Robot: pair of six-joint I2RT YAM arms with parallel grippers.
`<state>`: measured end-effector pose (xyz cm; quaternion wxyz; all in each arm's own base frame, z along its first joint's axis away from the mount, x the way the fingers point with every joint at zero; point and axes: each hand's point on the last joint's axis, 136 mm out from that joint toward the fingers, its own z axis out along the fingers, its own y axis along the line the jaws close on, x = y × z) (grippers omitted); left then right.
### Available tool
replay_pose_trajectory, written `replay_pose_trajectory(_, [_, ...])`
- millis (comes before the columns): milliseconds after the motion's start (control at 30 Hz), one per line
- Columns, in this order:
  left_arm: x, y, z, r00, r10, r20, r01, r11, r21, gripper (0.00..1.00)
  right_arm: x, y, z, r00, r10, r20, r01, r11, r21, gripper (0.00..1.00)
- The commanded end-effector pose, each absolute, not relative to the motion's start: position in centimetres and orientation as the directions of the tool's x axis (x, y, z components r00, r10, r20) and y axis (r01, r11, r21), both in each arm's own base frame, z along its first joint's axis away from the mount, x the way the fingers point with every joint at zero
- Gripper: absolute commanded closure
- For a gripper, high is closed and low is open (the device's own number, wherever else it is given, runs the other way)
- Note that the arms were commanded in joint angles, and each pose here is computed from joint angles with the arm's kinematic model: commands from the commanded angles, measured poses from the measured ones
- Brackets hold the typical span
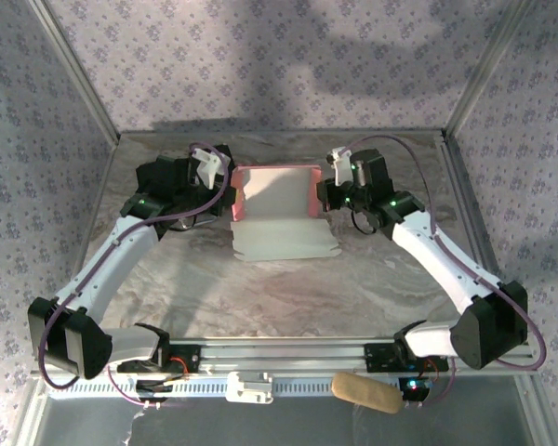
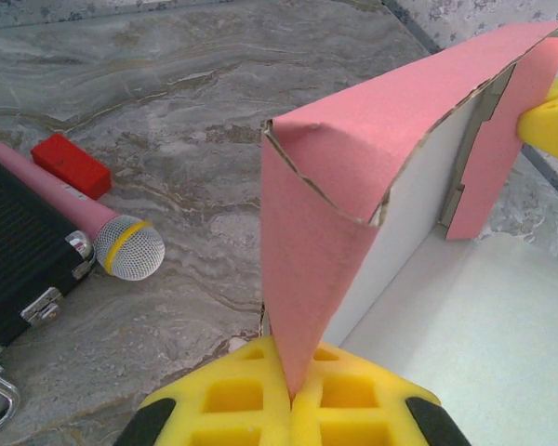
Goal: Fold the paper box
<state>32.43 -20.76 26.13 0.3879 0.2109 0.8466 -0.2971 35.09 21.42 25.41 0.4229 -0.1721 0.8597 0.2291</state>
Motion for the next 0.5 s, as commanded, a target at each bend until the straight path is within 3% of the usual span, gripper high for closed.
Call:
replay_pose_trajectory(0, [31.8,-21.8,28.7,-0.549,0.118,-0.827,0.651,0.681,-0.335,1.0,34.8,23.1,26.6,-0.539,-0.12,-0.833,-0.53,0.817,0.225,1.0])
replay_pose_trajectory(200, [32.5,-22.1,26.1,-0.58,0.14,-0.803,0.614,0.723,-0.318,1.0,35.2,22.8,24.9,-0.551,-0.133,-0.824,-0.482,0.857,0.183,1.0])
replay_pose_trajectory(467, [33.9,-22.8,18.0,-0.637,0.133,-0.76,0.47,0.847,-0.246,1.0,35.2,21.8,19.5,-0.615,-0.114,-0.781,-0.381,0.909,0.167,1.0])
